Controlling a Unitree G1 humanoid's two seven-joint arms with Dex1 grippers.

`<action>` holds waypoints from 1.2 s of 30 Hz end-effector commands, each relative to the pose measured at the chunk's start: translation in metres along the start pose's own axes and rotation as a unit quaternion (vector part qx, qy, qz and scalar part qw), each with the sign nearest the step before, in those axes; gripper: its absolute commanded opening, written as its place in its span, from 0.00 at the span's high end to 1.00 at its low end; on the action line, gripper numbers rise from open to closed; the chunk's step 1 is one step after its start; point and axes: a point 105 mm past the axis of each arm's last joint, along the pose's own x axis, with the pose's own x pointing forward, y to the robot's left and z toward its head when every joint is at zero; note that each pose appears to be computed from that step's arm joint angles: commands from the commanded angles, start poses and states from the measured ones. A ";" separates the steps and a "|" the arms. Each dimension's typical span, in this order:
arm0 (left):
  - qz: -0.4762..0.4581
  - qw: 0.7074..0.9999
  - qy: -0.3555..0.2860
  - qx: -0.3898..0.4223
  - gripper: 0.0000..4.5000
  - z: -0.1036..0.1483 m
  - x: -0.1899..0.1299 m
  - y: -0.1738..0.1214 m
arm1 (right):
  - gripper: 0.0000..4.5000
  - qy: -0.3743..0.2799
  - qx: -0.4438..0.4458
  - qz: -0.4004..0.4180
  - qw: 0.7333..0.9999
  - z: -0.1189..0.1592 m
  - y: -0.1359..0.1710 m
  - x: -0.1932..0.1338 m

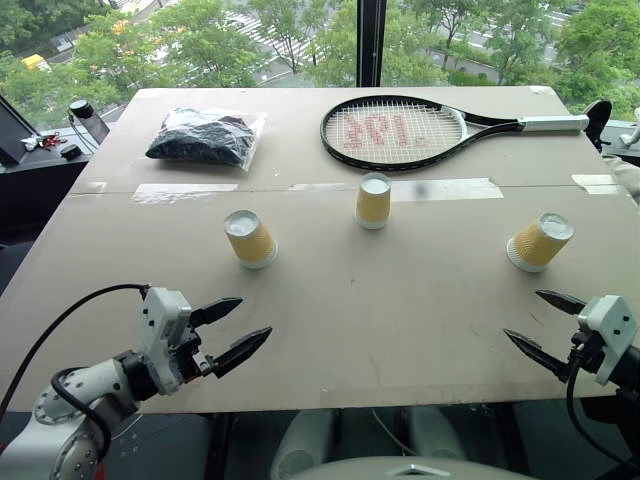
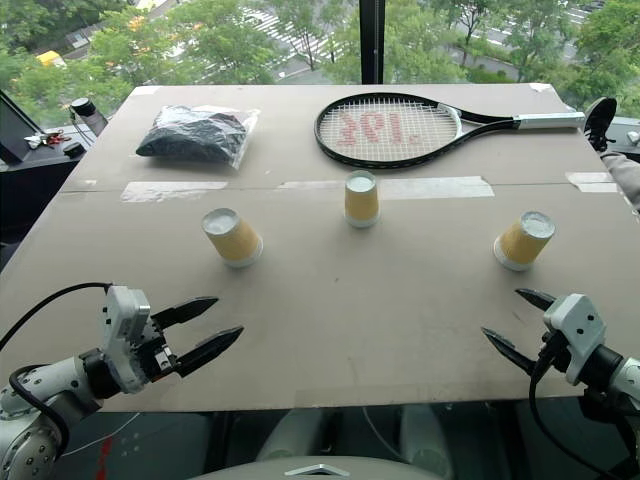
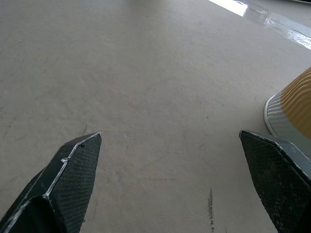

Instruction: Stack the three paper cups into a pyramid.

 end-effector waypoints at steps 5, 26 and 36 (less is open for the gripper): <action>-0.017 0.999 -0.039 0.009 0.01 0.015 0.007 -0.004 | 0.00 -0.070 -0.019 0.005 0.997 0.043 0.003 0.022; -0.017 0.992 -0.124 0.027 0.01 0.041 -0.033 -0.026 | 0.00 -0.139 0.038 -0.005 0.990 0.154 0.028 0.217; 0.022 0.992 -0.124 0.024 0.01 0.035 -0.046 -0.028 | 0.00 -0.143 0.057 -0.025 0.988 0.171 0.030 0.262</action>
